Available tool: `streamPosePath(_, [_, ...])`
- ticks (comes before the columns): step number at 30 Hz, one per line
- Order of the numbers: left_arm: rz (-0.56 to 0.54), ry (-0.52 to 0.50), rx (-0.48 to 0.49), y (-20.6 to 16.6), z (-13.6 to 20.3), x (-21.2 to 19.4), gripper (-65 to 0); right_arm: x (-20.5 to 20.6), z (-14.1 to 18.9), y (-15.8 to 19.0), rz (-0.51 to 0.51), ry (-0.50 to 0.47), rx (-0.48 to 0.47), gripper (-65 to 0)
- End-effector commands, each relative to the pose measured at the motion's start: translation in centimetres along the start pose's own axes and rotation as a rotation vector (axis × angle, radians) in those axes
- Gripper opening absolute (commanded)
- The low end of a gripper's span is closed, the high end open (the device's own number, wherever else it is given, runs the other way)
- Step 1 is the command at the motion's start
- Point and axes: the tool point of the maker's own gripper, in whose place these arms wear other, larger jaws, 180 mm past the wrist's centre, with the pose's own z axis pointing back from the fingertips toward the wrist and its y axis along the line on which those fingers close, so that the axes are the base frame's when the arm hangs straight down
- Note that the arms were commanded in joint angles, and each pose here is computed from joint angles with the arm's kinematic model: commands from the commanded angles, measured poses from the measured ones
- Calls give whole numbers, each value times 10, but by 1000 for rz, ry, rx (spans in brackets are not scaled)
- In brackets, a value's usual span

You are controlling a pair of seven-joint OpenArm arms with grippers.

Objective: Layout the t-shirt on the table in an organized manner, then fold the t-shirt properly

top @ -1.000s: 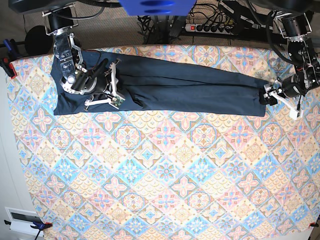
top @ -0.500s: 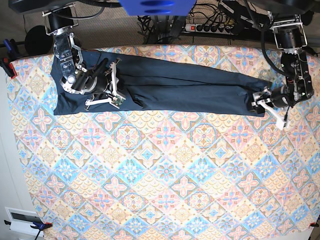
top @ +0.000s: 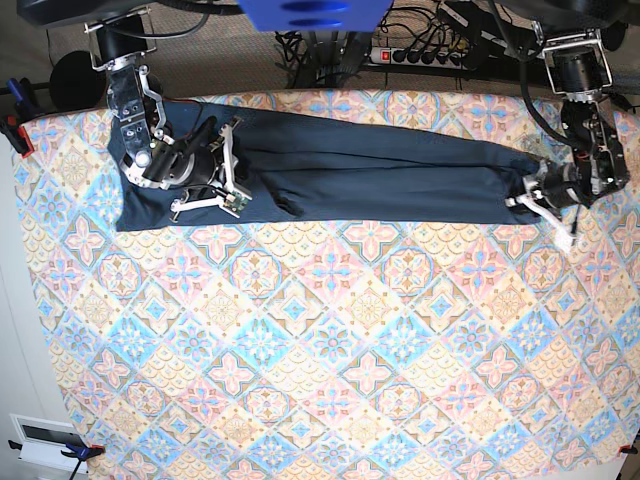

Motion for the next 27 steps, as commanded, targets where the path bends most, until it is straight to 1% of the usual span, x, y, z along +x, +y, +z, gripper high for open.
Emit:
streamPosePath(1, [-3, -92, 39, 16, 21, 32, -650, 10, 8, -11, 8, -38, -31, -572])
streamPosePath(4, [23, -159, 84, 38, 44, 51, -650, 13, 16, -20, -2, -59, -62, -572])
streamPosePath(7, [-2, -182, 128, 52, 62, 67, -650, 24, 25, -24, -41, -122, -58, -572])
streamPosePath(9, [-20, -191, 142, 54, 69, 73, -650, 27, 32, -31, -89, -168, -55, -572])
streamPosePath(11, [-48, -197, 142, 49, 73, 76, -650, 25, 39, -40, -130, -188, -69, -570])
streamPosePath(12, [-79, -206, 135, 40, 76, 80, -650, 25, 41, -43, -142, -198, -75, -570])
streamPosePath(14, [-158, -198, 131, 23, 83, 72, -650, 23, 44, -48, -156, -200, -88, -569])
streamPosePath(17, [-247, -217, 64, -26, 84, 54, -650, 15, 48, -55, -145, -179, -103, -570])
streamPosePath(19, [-271, -211, 25, -52, 84, 39, -650, 14, 50, -57, -138, -174, -110, -570])
streamPosePath(21, [-253, -196, -17, -69, 78, 25, -650, 12, 52, -59, -132, -169, -116, -571])
streamPosePath(27, [-159, -186, -108, -95, 60, 3, -650, 11, 53, -59, -129, -165, -117, -571])
